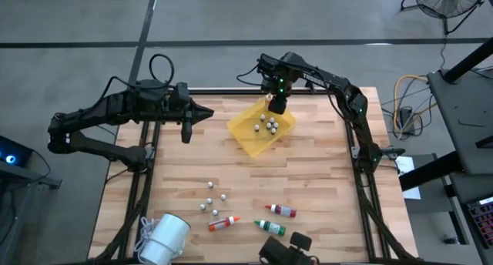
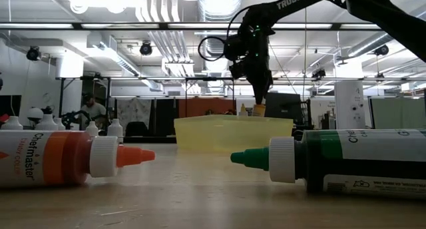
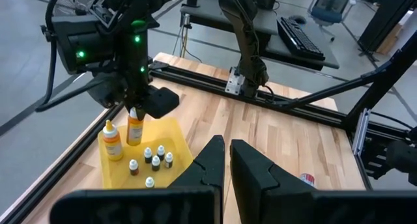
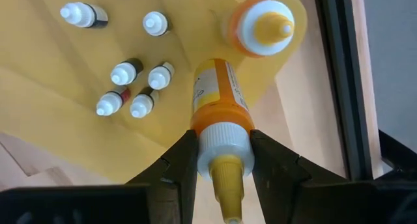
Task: Pick & Place food coloring
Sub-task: Put the large yellow food coloring bottle into the yellow bin
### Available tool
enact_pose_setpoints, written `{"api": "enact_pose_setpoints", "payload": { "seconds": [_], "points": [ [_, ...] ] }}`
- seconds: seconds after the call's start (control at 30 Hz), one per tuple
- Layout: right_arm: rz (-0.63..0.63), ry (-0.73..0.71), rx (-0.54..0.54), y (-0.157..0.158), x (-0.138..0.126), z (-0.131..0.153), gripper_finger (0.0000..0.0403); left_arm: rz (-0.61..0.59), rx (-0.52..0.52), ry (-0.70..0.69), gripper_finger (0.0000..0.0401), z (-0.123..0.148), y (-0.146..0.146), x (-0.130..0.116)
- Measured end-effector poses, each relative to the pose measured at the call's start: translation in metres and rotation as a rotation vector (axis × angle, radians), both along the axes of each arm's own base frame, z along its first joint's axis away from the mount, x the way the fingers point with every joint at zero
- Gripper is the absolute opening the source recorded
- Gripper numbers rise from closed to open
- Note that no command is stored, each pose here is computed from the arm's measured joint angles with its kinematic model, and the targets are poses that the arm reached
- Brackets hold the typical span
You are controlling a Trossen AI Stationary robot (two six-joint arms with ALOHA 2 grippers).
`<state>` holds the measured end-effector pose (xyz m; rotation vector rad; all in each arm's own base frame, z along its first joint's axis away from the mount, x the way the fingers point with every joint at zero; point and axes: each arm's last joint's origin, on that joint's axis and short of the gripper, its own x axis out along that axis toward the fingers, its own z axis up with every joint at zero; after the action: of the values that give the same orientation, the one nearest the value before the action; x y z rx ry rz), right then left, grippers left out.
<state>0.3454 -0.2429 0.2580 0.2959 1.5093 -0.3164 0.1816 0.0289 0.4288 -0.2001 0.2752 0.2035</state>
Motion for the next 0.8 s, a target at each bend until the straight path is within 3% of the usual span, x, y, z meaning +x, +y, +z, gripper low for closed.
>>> {"api": "enact_pose_setpoints", "payload": {
  "seconds": [0.8],
  "points": [
    [-0.009, 0.057, 0.035, -0.007, 0.007, -0.012, 0.0107, 0.009, -0.028, -0.009, 0.0, 0.0, 0.0, 0.0]
  ]
}}
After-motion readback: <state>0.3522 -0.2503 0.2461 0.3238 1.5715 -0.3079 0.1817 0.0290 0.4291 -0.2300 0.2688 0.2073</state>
